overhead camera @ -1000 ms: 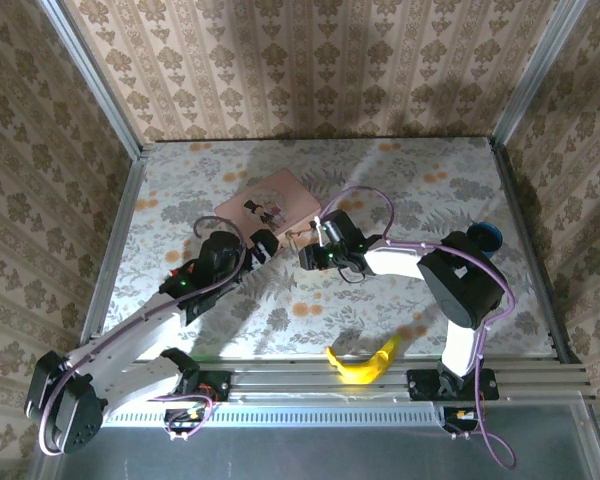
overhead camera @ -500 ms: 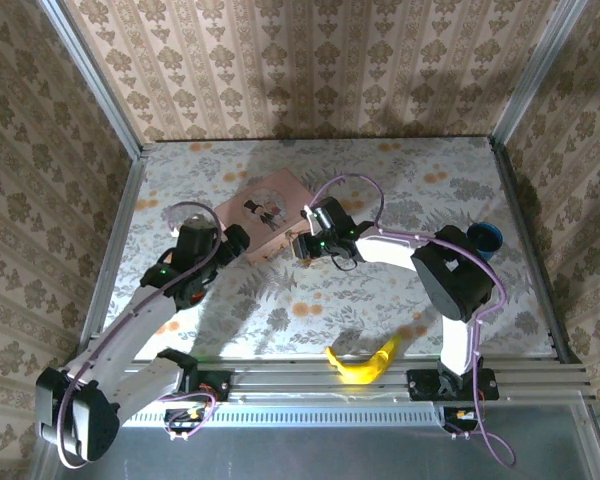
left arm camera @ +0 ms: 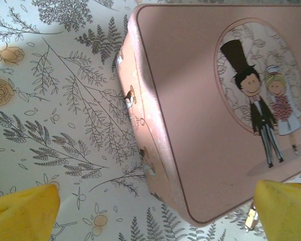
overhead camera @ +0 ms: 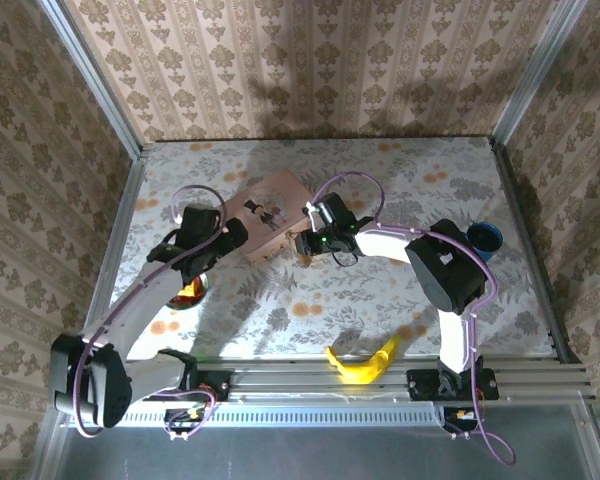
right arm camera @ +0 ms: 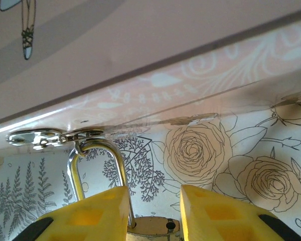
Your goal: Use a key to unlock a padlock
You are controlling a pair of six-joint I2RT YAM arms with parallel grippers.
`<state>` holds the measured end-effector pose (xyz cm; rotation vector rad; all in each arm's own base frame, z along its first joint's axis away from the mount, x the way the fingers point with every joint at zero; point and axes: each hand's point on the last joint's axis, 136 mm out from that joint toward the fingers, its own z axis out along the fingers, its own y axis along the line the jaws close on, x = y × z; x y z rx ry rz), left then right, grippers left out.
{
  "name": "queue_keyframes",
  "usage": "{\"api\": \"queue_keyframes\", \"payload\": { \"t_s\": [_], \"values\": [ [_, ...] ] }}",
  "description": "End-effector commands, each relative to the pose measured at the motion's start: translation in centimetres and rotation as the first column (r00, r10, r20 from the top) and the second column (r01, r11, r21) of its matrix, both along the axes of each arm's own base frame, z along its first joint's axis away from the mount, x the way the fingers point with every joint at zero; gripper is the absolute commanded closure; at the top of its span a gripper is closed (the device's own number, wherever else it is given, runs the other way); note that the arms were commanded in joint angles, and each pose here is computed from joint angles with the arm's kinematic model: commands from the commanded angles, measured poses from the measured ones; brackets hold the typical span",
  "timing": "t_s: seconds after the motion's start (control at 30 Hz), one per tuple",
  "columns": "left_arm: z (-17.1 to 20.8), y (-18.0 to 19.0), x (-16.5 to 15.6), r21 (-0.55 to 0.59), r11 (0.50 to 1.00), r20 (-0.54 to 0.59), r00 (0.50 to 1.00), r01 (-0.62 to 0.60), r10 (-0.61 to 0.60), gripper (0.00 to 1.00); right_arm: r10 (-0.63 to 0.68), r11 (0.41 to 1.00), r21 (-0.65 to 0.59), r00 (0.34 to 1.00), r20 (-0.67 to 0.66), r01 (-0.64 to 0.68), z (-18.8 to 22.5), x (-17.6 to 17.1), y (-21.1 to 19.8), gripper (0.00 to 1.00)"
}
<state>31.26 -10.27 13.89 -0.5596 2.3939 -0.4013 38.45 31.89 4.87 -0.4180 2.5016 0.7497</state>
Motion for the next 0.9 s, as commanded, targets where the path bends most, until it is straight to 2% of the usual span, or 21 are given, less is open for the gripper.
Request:
{"api": "queue_keyframes", "payload": {
  "t_s": [0.0,0.43,0.87],
  "values": [
    [-0.2,0.2,0.8,0.033,0.999,-0.001,1.0,0.009,-0.009,0.0,0.011,0.999,0.042,1.0,-0.017,-0.01,0.3,0.0,0.6,0.66],
    [-4.0,-0.1,1.1,0.066,0.998,-0.114,0.993,0.023,-0.015,0.0,0.02,0.998,0.057,0.999,-0.032,-0.018,-0.2,0.1,1.1,0.67],
    [-5.3,-0.2,0.8,0.063,0.998,-0.141,0.99,0.028,-0.019,0.0,0.017,0.996,0.093,0.999,-0.049,-0.012,-0.2,0.3,1.7,0.68]
  ]
}}
